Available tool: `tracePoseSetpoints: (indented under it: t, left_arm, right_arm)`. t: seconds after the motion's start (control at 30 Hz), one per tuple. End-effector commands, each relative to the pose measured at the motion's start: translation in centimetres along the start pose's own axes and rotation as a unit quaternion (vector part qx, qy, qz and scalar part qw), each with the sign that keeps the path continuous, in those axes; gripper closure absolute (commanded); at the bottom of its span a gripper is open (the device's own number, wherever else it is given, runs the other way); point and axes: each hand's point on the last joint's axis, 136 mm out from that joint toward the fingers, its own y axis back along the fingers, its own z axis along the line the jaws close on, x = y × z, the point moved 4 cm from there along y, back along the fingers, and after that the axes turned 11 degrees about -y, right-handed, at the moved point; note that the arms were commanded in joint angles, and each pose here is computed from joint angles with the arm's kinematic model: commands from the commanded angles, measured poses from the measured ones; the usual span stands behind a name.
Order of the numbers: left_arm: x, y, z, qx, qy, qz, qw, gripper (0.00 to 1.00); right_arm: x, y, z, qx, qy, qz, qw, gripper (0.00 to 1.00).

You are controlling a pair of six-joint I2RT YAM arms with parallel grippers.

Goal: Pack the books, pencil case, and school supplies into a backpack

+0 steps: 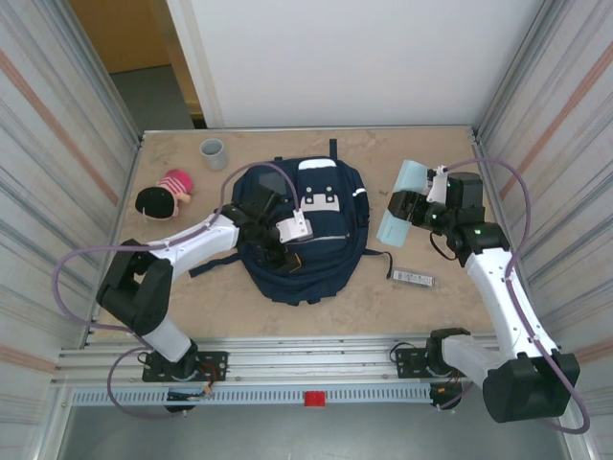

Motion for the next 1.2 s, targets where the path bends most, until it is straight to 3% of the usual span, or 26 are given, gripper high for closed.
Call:
tracePoseSetpoints:
  t: [0.0,0.03,0.07,0.1,0.23,0.57,0.77,0.87,0.97,1.17]
  left_arm:
    - [-0.2,0.0,2.0,-0.055,-0.019,0.018,0.998,0.28]
    - [-0.2,0.1,2.3,-0.066,-0.017,0.020,0.998,0.42]
    - [-0.4,0.4,2.6,-0.077,-0.011,0.017,0.997,0.64]
    - [-0.8,0.9,2.7,-0.084,-0.009,0.005,0.996,0.77]
    - [-3.2,3.6,2.4,-0.096,-0.006,-0.067,0.993,0.99]
    - [-7.5,10.0,3.1,-0.063,0.092,-0.182,0.977,1.00]
    - [-8.5,13.0,4.8,-0.035,0.139,-0.258,0.955,1.00]
    - [-8.5,13.8,5.6,-0.020,0.149,-0.278,0.949,1.00]
    - [-8.3,14.1,6.3,-0.008,0.159,-0.289,0.944,1.00]
    - [-8.5,14.2,6.8,0.024,0.162,-0.309,0.937,1.00]
  right_arm:
    - [-0.4,0.0,0.9,-0.022,0.015,-0.013,1.000,0.36]
    - [-0.4,0.0,0.9,-0.023,0.017,-0.014,0.999,0.36]
    - [-0.5,0.1,1.0,-0.024,0.020,-0.015,0.999,0.36]
    - [-0.4,0.0,1.1,-0.027,0.025,-0.016,0.999,0.36]
    - [-0.3,0.4,2.2,-0.055,0.065,-0.028,0.996,0.38]
    - [-0.6,4.7,7.6,-0.167,0.246,-0.063,0.953,0.40]
    - [1.5,5.3,11.7,-0.221,0.381,-0.052,0.896,0.43]
    - [4.2,5.3,14.2,-0.246,0.474,-0.047,0.844,0.46]
    - [7.7,4.9,15.8,-0.260,0.579,-0.046,0.771,0.46]
    - [13.3,1.6,15.9,-0.249,0.714,0.006,0.654,0.46]
